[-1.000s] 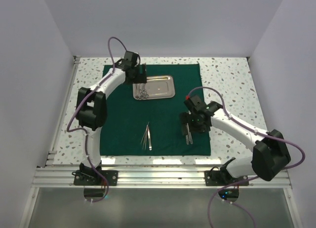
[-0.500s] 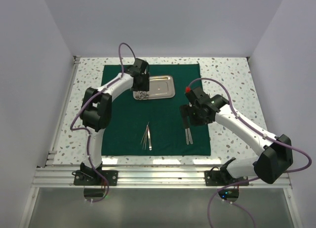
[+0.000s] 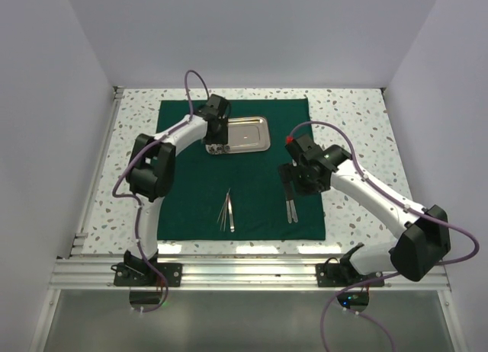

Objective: Open and lay out the surgical kit
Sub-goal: Pick up the medical item from the container.

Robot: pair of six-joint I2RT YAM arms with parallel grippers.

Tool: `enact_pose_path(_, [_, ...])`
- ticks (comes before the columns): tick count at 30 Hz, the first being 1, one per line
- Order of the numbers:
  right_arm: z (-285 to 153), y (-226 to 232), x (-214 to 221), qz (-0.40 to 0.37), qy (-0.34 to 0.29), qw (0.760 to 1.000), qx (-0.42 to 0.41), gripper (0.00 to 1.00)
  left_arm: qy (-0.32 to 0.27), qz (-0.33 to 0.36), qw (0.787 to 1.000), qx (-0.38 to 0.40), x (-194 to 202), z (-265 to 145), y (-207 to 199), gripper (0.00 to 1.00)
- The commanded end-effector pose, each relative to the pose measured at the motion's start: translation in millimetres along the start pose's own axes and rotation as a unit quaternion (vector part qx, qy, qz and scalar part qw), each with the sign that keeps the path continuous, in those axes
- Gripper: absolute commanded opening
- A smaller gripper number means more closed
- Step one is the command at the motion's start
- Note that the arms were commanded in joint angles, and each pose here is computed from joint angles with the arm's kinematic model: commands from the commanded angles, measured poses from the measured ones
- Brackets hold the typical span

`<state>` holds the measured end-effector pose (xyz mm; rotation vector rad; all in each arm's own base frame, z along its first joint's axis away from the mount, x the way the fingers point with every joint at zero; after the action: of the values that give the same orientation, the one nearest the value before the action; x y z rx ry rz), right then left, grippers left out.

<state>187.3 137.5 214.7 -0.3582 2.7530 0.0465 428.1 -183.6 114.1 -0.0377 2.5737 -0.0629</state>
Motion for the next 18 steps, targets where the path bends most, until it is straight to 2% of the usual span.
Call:
enact_pose_path(1, [-6, 0, -7, -0.004, -0.004, 1.0, 0.006, 0.81, -0.015, -0.019, 1.0, -0.01, -2, 9, 3, 0.52])
enact_pose_path(11, [-4, -1, -10, -0.003, 0.004, 1.0, 0.018, 0.81, -0.011, -0.043, 0.999, -0.012, -5, 26, 17, 0.51])
enact_pose_path(18, [-1, 2, -17, -0.007, 0.014, 1.0, 0.023, 0.8, 0.023, -0.056, 0.998, 0.005, 10, 45, 23, 0.41])
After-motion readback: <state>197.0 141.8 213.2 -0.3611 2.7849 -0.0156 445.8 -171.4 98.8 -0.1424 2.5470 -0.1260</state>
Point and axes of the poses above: each gripper's point midway between its finger pads, its own z axis out along the fingers, its own y axis along the line the jaws close on, x = y × z, the point moved 9 cm from there along -z, back along the fingers, and after that the axes turned 1 degree about -z, right-handed, at the moved point
